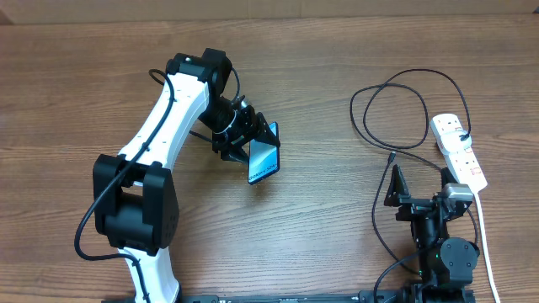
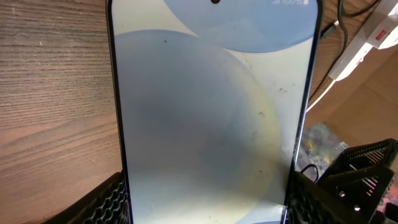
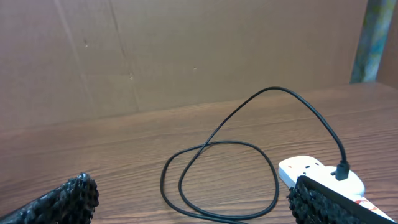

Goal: Plug charger to phone and switch on socket
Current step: 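Move the right gripper toward the phone held by the left gripper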

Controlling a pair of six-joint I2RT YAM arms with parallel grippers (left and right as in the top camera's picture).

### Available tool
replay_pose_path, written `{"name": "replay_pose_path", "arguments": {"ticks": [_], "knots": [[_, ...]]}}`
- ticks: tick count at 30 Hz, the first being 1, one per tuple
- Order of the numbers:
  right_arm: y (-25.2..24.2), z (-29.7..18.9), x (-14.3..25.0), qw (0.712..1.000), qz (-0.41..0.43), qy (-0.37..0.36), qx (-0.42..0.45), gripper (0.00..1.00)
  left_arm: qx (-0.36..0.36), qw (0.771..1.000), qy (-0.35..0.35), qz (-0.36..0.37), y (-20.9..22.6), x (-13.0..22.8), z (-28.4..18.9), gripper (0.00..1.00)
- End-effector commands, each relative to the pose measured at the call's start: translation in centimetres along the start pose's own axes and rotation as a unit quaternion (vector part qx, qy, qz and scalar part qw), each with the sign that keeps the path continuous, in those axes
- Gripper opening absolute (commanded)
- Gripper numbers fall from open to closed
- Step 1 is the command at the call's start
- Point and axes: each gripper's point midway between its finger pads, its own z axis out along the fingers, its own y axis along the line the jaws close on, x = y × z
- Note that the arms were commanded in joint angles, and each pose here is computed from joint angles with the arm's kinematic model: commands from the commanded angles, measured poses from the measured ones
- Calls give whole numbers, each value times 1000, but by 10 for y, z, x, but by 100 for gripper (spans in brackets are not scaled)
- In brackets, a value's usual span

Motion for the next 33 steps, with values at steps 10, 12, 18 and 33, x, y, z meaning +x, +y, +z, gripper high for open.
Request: {"name": "replay_pose_path", "arguments": {"ticks": [10,12,18,33], "knots": [[113,-43,12,839,413,189,-300,100,24,999,-3,26,-13,-2,-5,47],[112,-42,11,828,438,192,-292,100,24,999,-3,27,-13,-2,-5,47],[115,-44,21,851,374,201,-308,99,19,999,-11,34,-12,-6,-5,47],[77,-13,4,844,326,422,-50,99,20,999,-15,38,-13,-8,-5,47]]}}
